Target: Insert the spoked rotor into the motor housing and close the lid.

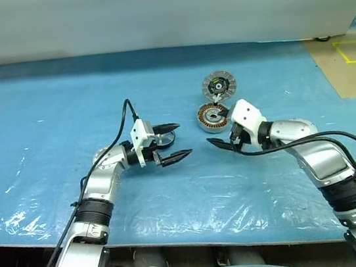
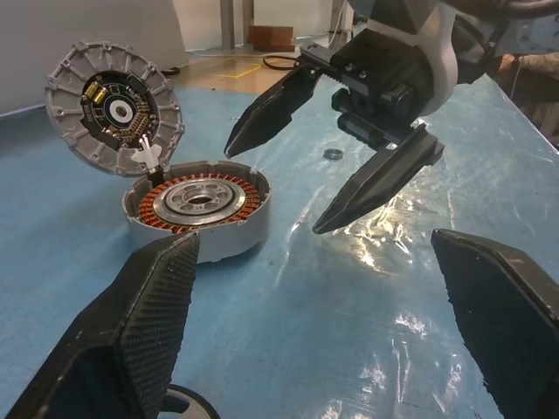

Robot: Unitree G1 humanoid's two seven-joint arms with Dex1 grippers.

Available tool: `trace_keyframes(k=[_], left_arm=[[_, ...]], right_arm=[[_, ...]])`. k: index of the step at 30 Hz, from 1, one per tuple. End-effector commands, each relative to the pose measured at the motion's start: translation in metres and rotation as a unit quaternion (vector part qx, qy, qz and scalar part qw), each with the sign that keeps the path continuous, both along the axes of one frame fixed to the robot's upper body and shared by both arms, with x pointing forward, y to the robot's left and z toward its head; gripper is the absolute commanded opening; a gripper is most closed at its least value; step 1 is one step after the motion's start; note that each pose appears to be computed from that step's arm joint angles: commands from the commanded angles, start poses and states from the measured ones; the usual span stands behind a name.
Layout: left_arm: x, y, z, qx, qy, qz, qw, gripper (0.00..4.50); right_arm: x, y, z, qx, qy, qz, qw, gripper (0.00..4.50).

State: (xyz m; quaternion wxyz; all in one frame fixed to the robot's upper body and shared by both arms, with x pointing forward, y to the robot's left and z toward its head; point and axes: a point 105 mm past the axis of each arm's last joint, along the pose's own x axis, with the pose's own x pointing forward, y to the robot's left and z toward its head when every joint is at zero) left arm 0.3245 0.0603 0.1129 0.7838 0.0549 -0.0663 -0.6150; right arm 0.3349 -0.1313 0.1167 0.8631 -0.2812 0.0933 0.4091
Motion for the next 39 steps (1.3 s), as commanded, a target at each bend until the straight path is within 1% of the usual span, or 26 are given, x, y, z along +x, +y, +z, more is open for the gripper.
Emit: trace_keyframes(k=[1,6,10,11,14,17,24,28,32,36,39], left_arm=[[-0.003,-0.002,0.005,0.000,-0.014,-0.004,1.000,4.50],[-0.003,-0.002,0.005,0.000,-0.015,-0.002,1.000,4.50],[-0.003,-0.003,0.006,0.001,-0.015,-0.002,1.000,4.50],[-0.002,-0.002,0.006,0.002,-0.015,-0.002,1.000,4.50],[-0.002,-0.002,0.006,0.002,-0.015,-0.002,1.000,4.50],[-0.003,-0.003,0.007,0.003,-0.016,-0.003,1.000,4.50],[-0.002,-0.004,0.009,0.002,-0.018,-0.003,1.000,4.50],[-0.002,-0.005,0.009,0.003,-0.019,-0.003,1.000,4.50],[-0.002,-0.004,0.010,0.004,-0.019,-0.002,1.000,4.50],[-0.002,-0.003,0.009,0.005,-0.019,-0.003,1.000,4.50],[-0.003,-0.003,0.008,0.007,-0.019,-0.003,1.000,4.50]], right_arm=[[0.008,0.003,0.011,-0.022,-0.032,0.012,0.999,4.47],[0.015,0.002,0.005,-0.054,-0.039,0.016,0.998,4.47],[0.017,0.003,0.002,-0.066,-0.041,0.019,0.997,4.47],[0.018,0.003,0.001,-0.067,-0.041,0.020,0.997,4.29],[0.017,0.005,-0.003,-0.073,-0.037,0.024,0.996,3.57],[0.016,0.006,-0.009,-0.086,-0.040,0.028,0.995,2.53],[0.018,0.009,-0.008,-0.095,-0.057,0.028,0.993,0.02],[0.022,0.009,-0.004,-0.095,-0.069,0.021,0.993,0.02],[0.016,0.016,0.003,-0.062,-0.059,0.041,0.995,0.02],[-0.004,0.028,0.010,-0.042,-0.043,0.102,0.993,0.02],[-0.021,0.029,0.006,-0.049,-0.016,0.137,0.989,0.02]])
